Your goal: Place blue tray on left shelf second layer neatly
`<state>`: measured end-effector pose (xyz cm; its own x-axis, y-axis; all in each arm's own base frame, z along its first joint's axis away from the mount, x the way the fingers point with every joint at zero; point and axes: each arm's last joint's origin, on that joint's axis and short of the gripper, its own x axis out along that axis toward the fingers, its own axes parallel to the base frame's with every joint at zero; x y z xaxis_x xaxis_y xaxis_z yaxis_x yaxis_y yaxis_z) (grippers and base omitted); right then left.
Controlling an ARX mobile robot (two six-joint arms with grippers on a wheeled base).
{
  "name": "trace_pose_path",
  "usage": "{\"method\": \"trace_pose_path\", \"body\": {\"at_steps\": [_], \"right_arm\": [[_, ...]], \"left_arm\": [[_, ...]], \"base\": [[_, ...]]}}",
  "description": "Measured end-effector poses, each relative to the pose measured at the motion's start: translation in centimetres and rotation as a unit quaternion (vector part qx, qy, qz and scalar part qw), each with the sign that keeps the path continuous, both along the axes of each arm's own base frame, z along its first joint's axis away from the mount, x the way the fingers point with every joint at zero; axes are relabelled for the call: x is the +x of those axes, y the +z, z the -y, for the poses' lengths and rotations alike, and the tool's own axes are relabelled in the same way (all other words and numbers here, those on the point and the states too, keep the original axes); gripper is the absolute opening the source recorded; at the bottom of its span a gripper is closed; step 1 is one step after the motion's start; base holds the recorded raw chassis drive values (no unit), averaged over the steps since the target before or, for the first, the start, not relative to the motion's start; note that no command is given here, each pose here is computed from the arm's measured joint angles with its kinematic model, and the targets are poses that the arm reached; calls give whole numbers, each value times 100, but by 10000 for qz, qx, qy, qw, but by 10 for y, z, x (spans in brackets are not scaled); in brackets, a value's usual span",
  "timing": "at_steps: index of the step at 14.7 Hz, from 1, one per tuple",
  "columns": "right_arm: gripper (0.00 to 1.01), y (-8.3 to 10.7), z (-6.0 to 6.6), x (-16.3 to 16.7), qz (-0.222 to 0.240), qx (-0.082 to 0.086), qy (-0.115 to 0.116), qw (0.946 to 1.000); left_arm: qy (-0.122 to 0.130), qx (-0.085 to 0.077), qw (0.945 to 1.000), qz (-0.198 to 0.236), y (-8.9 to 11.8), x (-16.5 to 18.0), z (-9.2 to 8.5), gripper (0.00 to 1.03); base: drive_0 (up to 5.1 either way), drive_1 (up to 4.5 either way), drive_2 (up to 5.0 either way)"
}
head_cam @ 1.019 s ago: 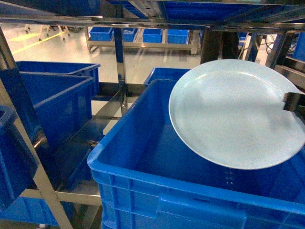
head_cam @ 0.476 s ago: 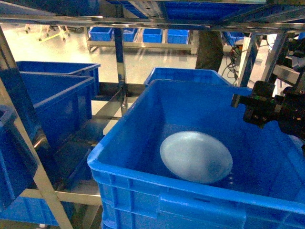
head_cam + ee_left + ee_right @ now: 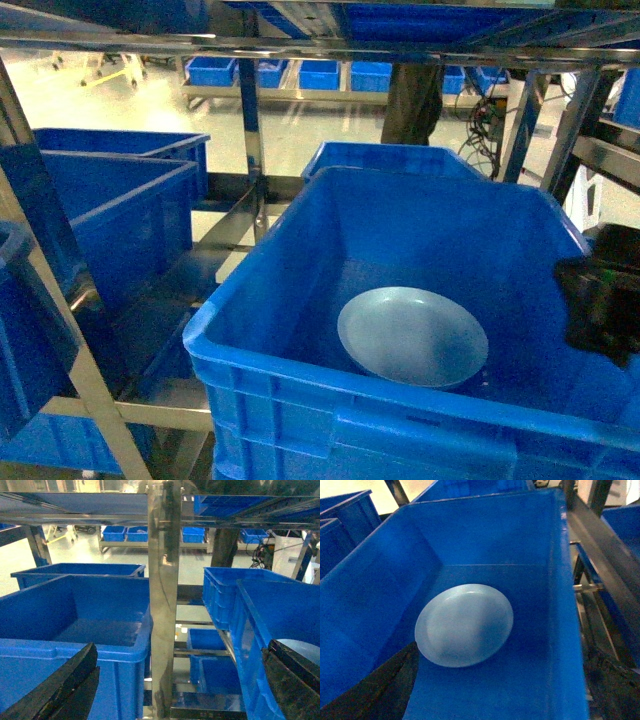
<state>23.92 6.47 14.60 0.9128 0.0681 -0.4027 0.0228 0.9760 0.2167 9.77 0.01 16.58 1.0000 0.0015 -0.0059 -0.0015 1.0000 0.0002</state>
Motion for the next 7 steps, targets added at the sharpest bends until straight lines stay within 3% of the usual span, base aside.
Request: {"method": "trace_pose_path", "body": {"at_steps": [1, 3, 4, 5, 6, 7], "right_arm": [[98, 2, 8, -23, 180, -72, -88, 9998], [98, -4, 8, -31, 130, -535, -153, 9984], [98, 2, 7, -32, 531, -908, -223, 9942], [98, 11, 5, -33, 959, -1424, -325, 9846], [97, 13, 6, -33, 1076, -1946, -322, 9744], [84, 11, 15, -40, 1659, -1541, -164, 9739]], "left_arm": [[-6, 0, 10000, 10, 0, 0, 0, 98], [-8, 0, 10000, 10, 0, 0, 0, 98], [-6, 0, 10000, 8, 0, 0, 0, 98], [-2, -2, 10000, 10, 0, 0, 0, 98], [-2, 0, 10000, 10, 0, 0, 0, 98], [-10, 0, 10000, 10, 0, 0, 0, 98]], "base": [[0, 0, 0], [0, 0, 0], [0, 0, 0], [0, 0, 0], [0, 0, 0], [0, 0, 0]]}}
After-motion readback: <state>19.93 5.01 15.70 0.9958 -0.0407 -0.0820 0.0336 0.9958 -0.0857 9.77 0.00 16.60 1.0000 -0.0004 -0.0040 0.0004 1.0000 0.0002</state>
